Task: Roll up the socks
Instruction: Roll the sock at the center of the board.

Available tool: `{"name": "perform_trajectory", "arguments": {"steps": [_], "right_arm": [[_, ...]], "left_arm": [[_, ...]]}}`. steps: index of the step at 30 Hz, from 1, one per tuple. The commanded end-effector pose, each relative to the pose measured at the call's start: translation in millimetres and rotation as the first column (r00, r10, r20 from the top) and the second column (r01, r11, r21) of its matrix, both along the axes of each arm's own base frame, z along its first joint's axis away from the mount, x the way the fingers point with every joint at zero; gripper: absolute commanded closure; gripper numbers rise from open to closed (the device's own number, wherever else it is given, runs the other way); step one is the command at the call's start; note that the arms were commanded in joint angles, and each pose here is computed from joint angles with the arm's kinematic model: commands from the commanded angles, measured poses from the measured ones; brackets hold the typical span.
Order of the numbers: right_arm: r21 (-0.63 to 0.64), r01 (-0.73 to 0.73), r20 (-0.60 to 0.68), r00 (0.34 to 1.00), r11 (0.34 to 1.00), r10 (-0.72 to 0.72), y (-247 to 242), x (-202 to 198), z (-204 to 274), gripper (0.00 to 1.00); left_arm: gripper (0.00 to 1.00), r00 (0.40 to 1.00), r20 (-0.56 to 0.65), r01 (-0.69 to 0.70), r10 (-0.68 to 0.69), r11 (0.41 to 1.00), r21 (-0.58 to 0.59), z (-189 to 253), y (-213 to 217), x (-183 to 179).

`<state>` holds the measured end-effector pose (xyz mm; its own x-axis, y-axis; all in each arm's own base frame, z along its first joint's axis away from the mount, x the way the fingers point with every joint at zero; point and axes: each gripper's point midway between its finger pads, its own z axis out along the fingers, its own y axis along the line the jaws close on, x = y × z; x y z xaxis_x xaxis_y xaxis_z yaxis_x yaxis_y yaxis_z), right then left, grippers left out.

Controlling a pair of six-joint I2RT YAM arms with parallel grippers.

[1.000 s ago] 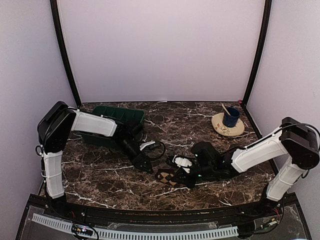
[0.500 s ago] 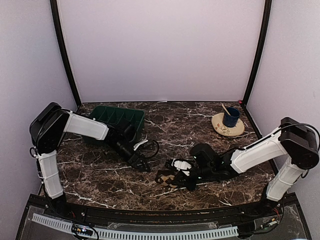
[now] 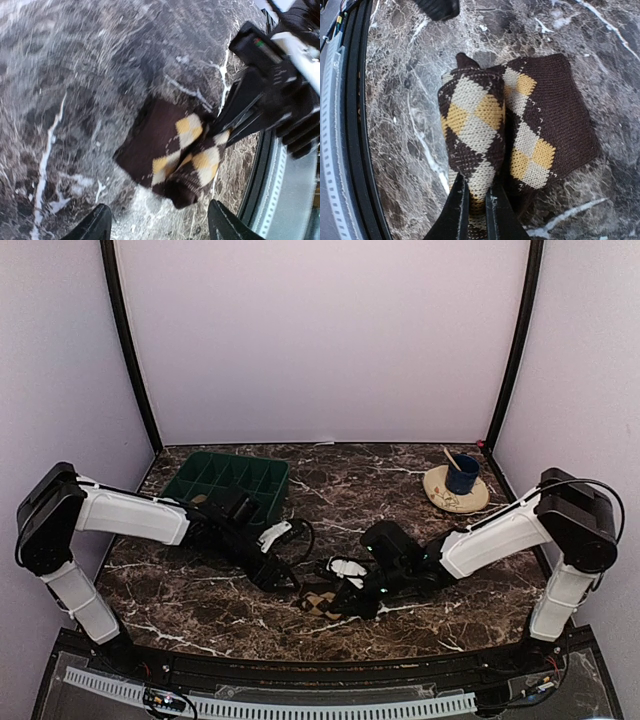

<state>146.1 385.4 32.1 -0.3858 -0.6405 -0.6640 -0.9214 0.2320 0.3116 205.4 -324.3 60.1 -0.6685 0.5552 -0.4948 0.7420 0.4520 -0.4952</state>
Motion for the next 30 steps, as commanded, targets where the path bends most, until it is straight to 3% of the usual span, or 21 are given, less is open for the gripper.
{"name": "perform_trajectory", "arguments": {"steps": [1, 7, 19, 23, 30], "right_arm": [[-0.080, -0.003, -0.150, 0.989, 0.997, -0.009, -9, -11, -16, 1.00], [-0.076, 0.015, -0.283, 0.959, 0.997, -0.036, -9, -11, -13, 1.00], [-0.073, 0.013, -0.426, 0.904, 0.997, -0.043, -2, -10, -1, 1.00], [-0.068, 0.015, -0.454, 0.890, 0.998, -0.045, -1, -10, 2, 1.00], [-0.066, 0.015, -0.487, 0.872, 0.998, -0.046, 1, -8, 3, 1.00]], "left_arm": [[0.31, 0.977, 0.213, 0.002, -0.008, 1.000, 0.027, 11, -4, 8], [0.28, 0.918, 0.387, 0.063, -0.084, 0.996, 0.067, 7, -6, -12], [0.24, 0.676, 0.692, 0.159, -0.252, 0.968, 0.197, 19, -30, -35], [0.23, 0.610, 0.733, 0.192, -0.301, 0.954, 0.232, 20, -38, -38], [0.23, 0.552, 0.727, 0.264, -0.409, 0.913, 0.312, 4, -52, -50]]}}
